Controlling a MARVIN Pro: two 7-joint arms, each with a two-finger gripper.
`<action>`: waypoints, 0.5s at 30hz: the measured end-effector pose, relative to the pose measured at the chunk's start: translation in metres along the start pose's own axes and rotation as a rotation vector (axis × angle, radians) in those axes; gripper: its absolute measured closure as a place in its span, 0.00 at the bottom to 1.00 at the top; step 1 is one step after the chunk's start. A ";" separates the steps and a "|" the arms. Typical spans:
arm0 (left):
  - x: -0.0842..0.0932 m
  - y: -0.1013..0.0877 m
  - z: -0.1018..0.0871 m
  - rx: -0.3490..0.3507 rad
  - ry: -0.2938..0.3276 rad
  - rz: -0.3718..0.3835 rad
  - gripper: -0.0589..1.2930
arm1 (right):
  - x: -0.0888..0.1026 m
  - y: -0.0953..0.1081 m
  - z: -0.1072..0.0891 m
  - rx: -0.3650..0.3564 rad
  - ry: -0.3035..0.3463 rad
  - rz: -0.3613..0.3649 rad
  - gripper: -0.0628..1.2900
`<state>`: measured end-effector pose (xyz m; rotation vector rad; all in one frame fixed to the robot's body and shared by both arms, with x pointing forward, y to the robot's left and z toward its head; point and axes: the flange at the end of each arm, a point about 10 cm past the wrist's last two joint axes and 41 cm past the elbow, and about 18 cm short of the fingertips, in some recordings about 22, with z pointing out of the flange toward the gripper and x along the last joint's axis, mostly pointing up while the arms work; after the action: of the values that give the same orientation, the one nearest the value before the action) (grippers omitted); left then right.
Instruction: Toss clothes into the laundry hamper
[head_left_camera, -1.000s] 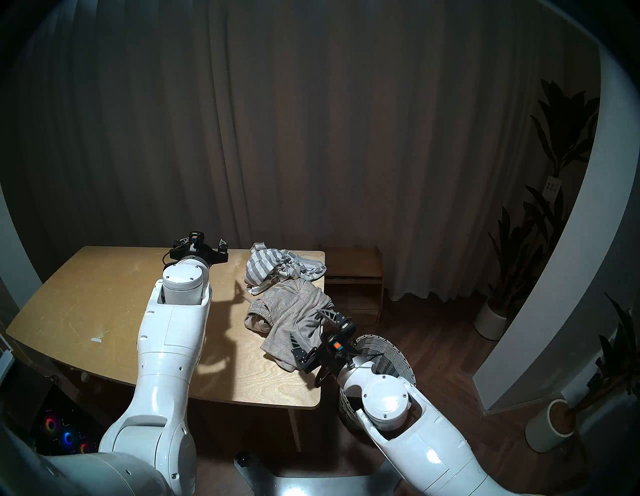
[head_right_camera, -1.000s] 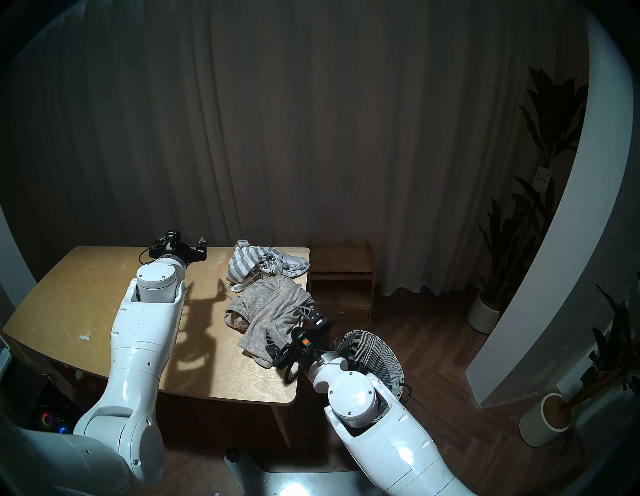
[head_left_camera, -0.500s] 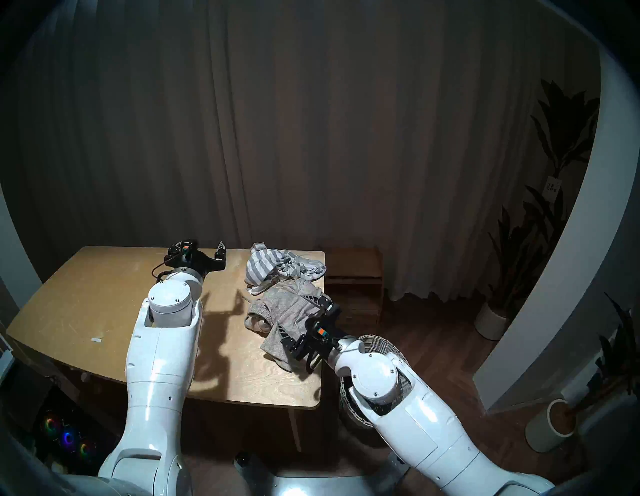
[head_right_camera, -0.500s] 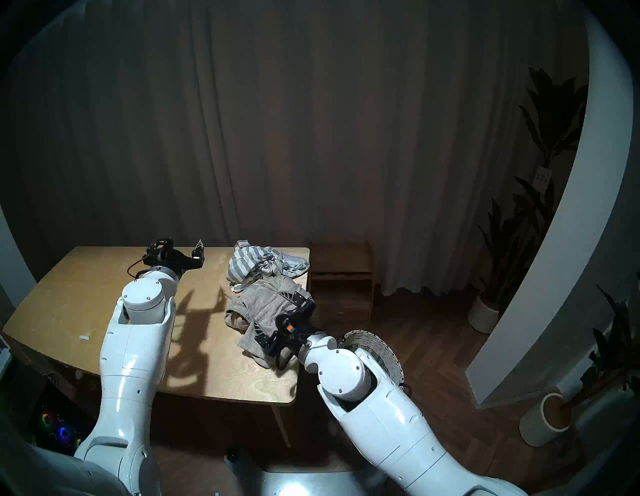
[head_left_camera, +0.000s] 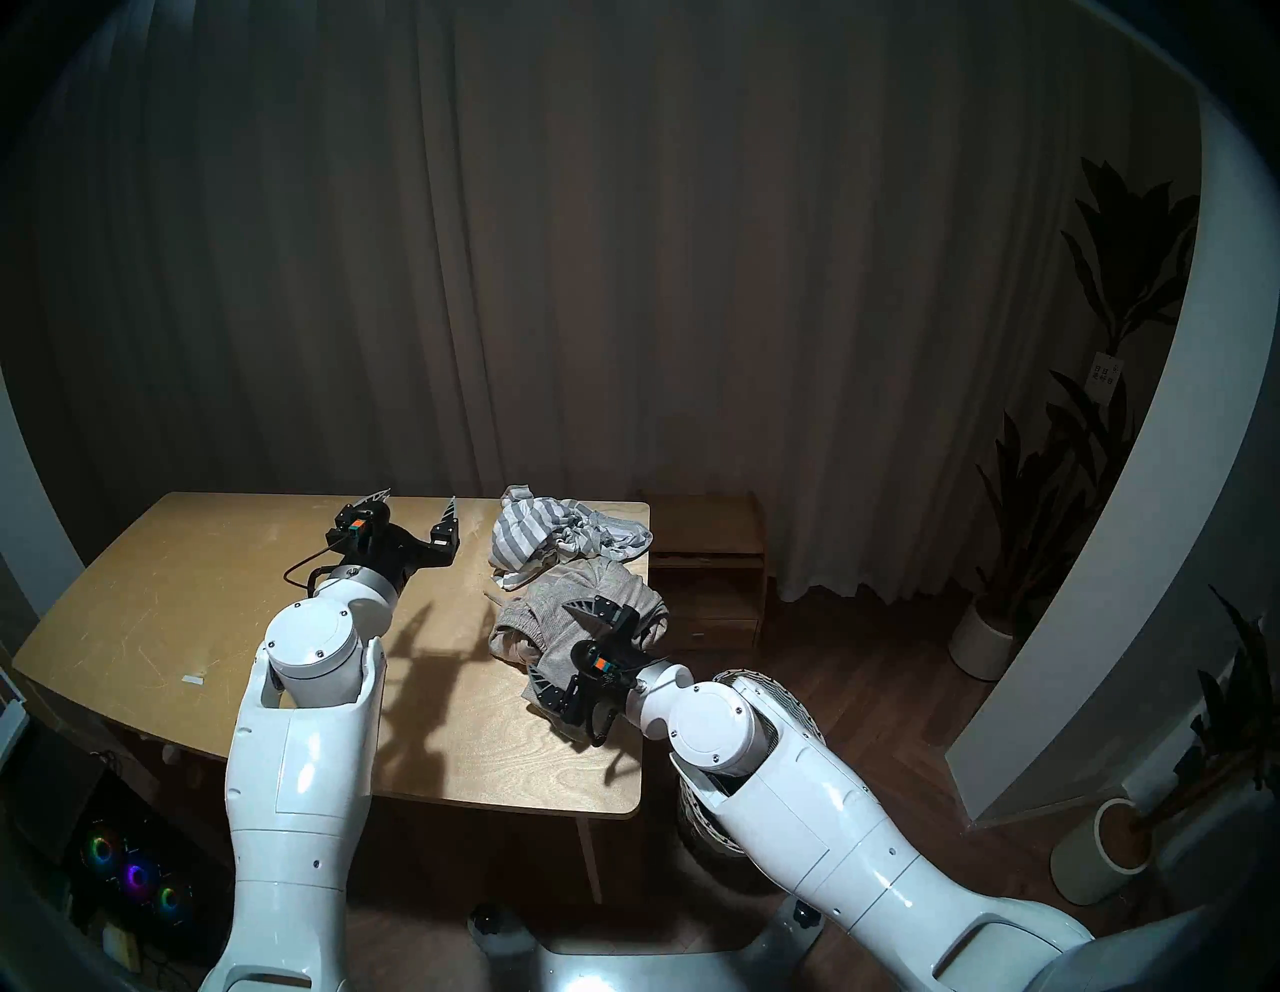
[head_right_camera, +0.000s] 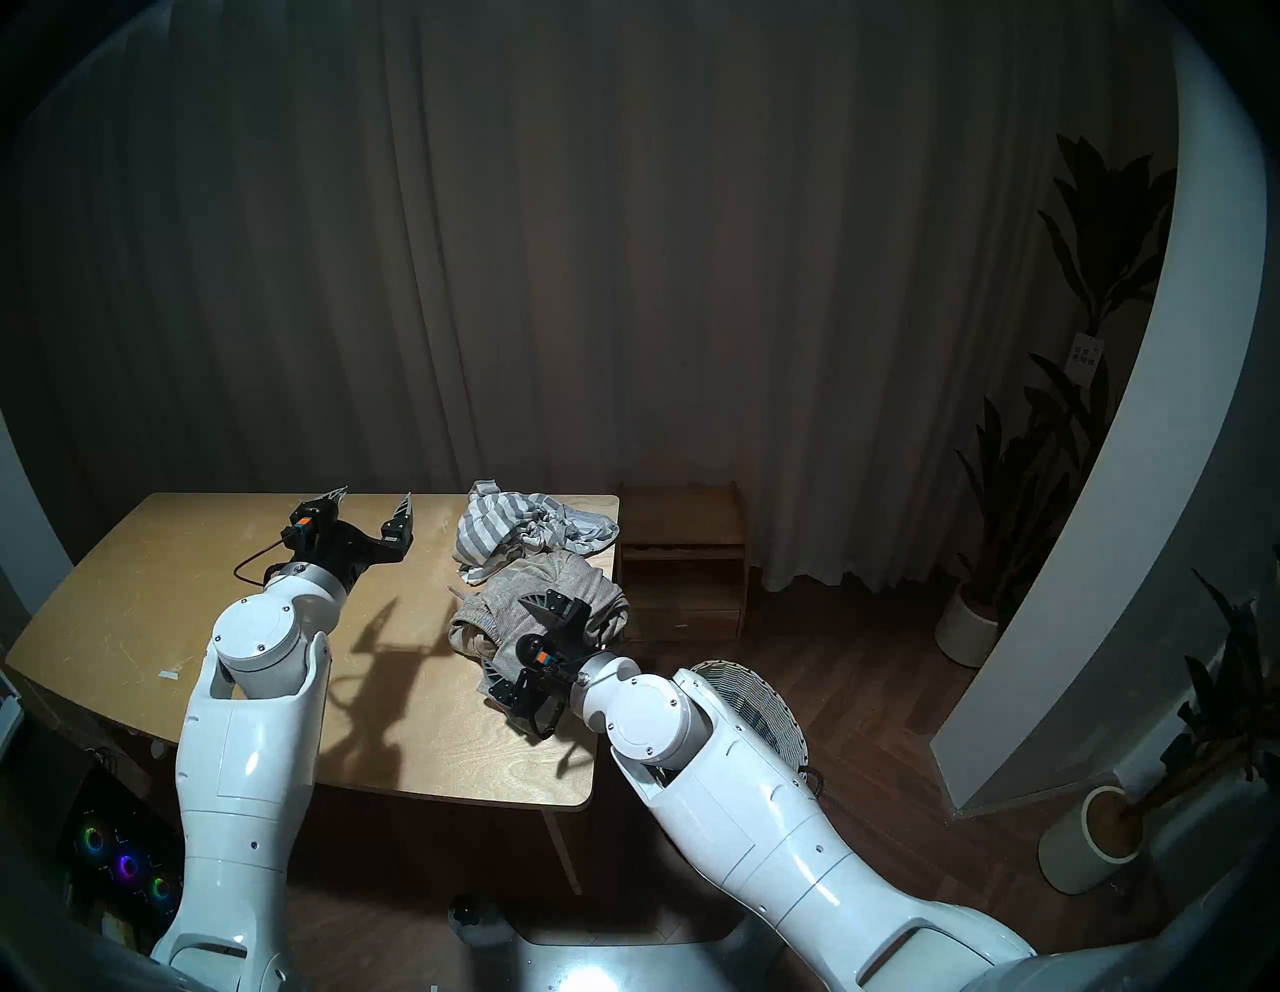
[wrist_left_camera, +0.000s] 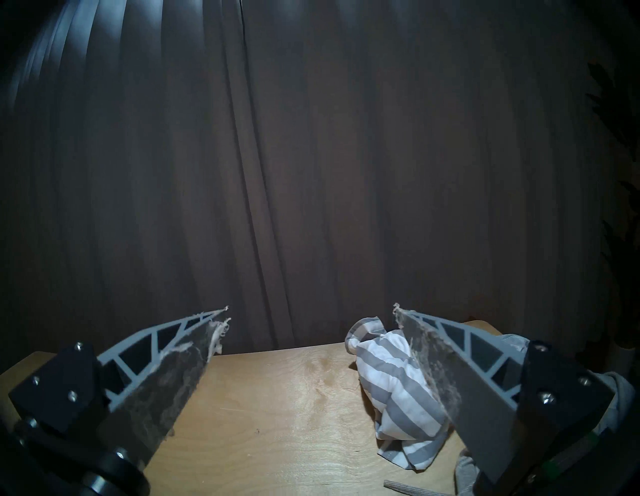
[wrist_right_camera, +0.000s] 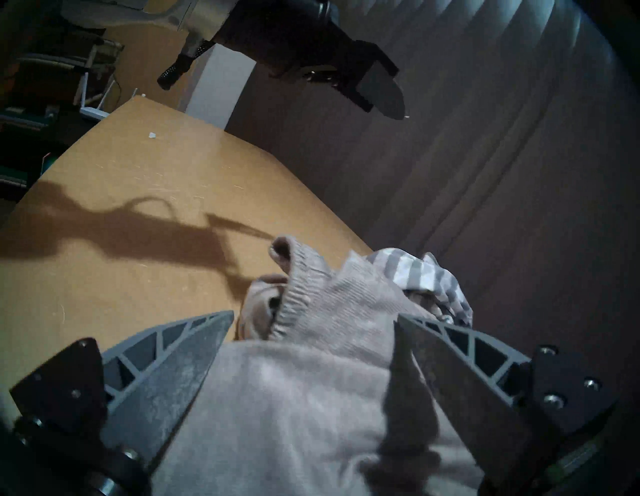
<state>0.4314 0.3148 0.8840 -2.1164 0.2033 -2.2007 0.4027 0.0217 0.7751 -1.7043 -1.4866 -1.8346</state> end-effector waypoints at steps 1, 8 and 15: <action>0.001 0.000 -0.003 -0.006 0.005 -0.003 0.03 | 0.000 0.000 0.004 0.004 -0.003 0.002 0.03; 0.005 -0.003 -0.023 -0.036 0.012 -0.021 0.03 | -0.016 0.012 0.028 -0.024 -0.067 0.030 0.03; 0.008 -0.007 -0.036 -0.051 0.000 -0.040 0.03 | -0.025 0.022 0.042 -0.077 -0.075 0.056 0.78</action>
<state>0.3957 0.3217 0.8913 -2.1652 0.2219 -2.2411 0.4520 0.0323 0.7572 -1.8498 -1.3974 -1.8415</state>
